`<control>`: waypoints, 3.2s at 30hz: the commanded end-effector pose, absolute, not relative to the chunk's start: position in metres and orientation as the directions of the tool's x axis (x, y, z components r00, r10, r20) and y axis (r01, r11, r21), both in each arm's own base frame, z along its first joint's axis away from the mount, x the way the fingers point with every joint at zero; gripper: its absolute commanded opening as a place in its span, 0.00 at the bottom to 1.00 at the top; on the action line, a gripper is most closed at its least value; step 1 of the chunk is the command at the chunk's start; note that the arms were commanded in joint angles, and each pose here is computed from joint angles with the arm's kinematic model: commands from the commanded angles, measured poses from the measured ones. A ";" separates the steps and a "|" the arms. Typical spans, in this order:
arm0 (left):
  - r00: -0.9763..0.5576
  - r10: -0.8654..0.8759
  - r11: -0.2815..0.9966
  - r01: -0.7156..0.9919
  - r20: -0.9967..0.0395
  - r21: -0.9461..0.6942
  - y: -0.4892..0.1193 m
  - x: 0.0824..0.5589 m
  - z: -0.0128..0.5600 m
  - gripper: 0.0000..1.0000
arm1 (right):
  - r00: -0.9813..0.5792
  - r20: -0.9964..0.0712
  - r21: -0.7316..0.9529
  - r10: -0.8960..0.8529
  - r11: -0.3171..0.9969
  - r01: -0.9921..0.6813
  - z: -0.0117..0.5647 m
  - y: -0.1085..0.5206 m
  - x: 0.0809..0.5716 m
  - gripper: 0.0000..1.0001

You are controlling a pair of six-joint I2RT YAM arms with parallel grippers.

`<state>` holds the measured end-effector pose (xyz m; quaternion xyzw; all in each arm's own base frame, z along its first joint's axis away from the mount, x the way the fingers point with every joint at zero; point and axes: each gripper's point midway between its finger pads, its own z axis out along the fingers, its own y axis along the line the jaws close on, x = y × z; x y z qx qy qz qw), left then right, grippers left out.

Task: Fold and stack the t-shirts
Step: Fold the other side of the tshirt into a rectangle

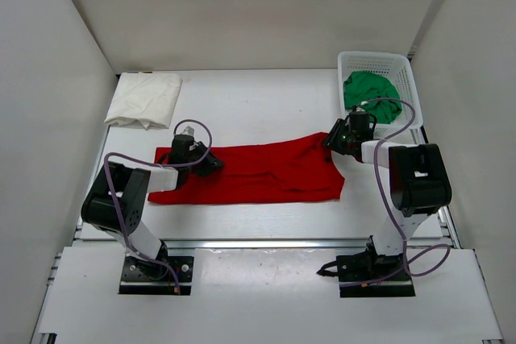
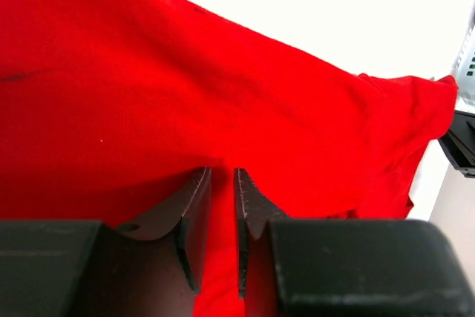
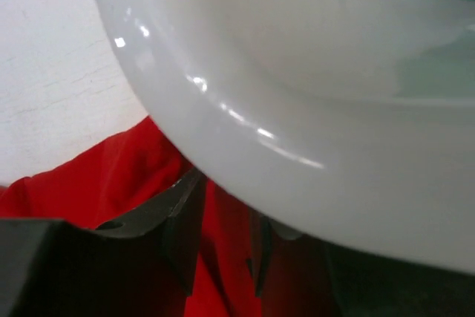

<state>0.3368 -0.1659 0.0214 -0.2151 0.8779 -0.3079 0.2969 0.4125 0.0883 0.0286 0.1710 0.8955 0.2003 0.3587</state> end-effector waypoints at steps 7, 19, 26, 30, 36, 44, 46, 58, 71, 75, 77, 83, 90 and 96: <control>-0.725 -0.568 0.719 -0.206 -0.390 -0.664 -0.159 0.338 0.018 0.29 | -0.632 -0.631 0.469 0.450 0.870 0.152 0.038 0.083 0.447 0.26; -0.714 -0.585 0.710 -0.221 -0.384 -0.669 -0.152 0.330 0.018 0.28 | -0.569 -0.710 0.403 0.414 0.902 0.154 0.060 0.083 0.436 0.25; -0.713 -0.587 0.705 -0.218 -0.383 -0.675 -0.155 0.332 0.021 0.28 | -0.593 -0.683 0.432 0.427 0.890 0.143 0.051 0.092 0.450 0.25; -0.695 -0.610 0.696 -0.242 -0.380 -0.676 -0.146 0.336 0.019 0.28 | -0.592 -0.674 0.439 0.441 0.884 0.159 0.048 0.087 0.453 0.24; -0.710 -0.589 0.713 -0.231 -0.387 -0.662 -0.149 0.332 0.017 0.27 | -0.589 -0.674 0.457 0.445 0.878 0.141 0.047 0.091 0.461 0.16; -0.708 -0.590 0.723 -0.249 -0.388 -0.645 -0.145 0.331 0.012 0.27 | -0.583 -0.679 0.453 0.446 0.879 0.146 0.047 0.087 0.465 0.26; -0.705 -0.595 0.725 -0.264 -0.385 -0.637 -0.140 0.330 0.009 0.26 | -0.589 -0.670 0.465 0.452 0.874 0.142 0.045 0.089 0.468 0.24; -0.660 -0.681 0.645 -0.336 -0.317 -0.686 -0.113 0.327 0.011 0.23 | -0.567 -0.687 0.454 0.455 0.878 0.154 0.061 0.076 0.462 0.00; -0.596 -0.754 0.574 -0.394 -0.276 -0.718 -0.075 0.335 0.017 0.23 | -0.584 -0.678 0.439 0.445 0.884 0.164 0.080 0.045 0.468 0.00; -0.604 -0.741 0.593 -0.388 -0.291 -0.705 -0.077 0.336 0.017 0.22 | -0.603 -0.683 0.449 0.412 0.888 0.099 0.090 0.053 0.489 0.00; -0.603 -0.743 0.591 -0.389 -0.290 -0.707 -0.077 0.336 0.017 0.22 | -0.627 -0.680 0.429 0.380 0.900 0.079 0.089 0.060 0.490 0.12; -0.649 -0.668 0.663 -0.297 -0.365 -0.687 -0.100 0.337 0.036 0.24 | -0.632 -0.680 0.413 0.373 0.906 0.091 0.100 0.069 0.453 0.36; -0.793 -0.437 0.733 -0.039 -0.426 -0.679 -0.222 0.309 0.057 0.27 | -0.640 -0.656 0.499 0.401 0.866 0.032 0.093 0.098 0.401 0.00; -0.857 -0.361 0.646 0.054 -0.367 -0.762 -0.320 0.297 0.058 0.32 | -0.687 -0.638 0.470 0.348 0.883 0.011 0.070 0.114 0.360 0.18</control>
